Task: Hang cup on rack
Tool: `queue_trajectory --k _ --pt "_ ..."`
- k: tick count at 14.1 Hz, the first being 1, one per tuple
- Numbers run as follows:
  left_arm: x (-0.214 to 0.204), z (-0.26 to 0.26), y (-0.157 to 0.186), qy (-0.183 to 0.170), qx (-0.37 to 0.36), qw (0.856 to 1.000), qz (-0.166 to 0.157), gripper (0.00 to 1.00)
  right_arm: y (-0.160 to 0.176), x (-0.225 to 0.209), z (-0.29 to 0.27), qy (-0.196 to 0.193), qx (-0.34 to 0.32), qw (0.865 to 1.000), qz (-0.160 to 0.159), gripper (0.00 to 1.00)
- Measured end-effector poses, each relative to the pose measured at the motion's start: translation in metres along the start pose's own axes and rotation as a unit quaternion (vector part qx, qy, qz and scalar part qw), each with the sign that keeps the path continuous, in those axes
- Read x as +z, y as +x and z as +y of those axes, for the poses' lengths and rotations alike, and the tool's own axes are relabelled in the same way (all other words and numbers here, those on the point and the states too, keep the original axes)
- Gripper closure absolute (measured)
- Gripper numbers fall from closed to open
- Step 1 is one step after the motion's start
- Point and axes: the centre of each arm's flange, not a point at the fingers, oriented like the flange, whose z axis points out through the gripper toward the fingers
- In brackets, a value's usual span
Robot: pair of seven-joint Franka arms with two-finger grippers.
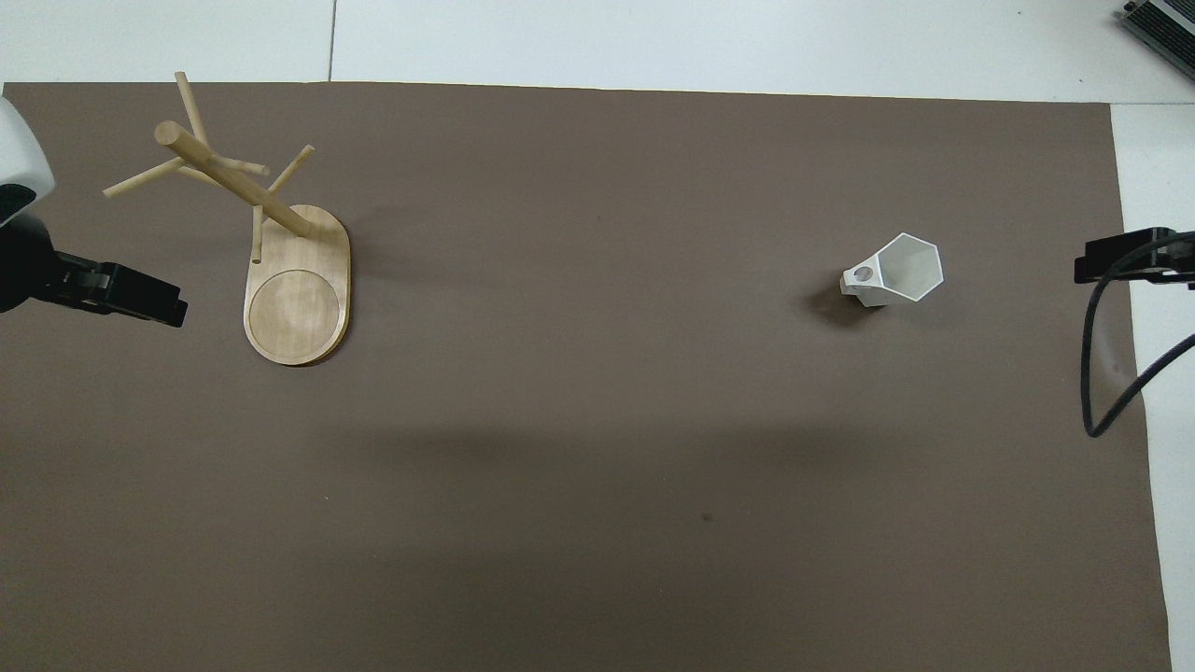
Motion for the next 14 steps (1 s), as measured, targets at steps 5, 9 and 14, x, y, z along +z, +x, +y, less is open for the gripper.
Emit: queue_trajectory --k 5,9,14 --pt "0.0 0.0 0.0 0.0 0.0 1.0 0.0 0.0 -0.003 0.004 0.001 0.0 -0.011 1.0 -0.006 0.0" --pt "0.0 0.0 0.0 0.0 0.0 1.0 0.0 0.0 -0.009 0.018 0.002 0.001 -0.04 0.999 -0.007 0.0" --pt "0.0 0.0 0.0 0.0 0.0 1.0 0.0 0.0 0.005 0.045 0.004 0.0 -0.048 0.999 0.015 0.0"
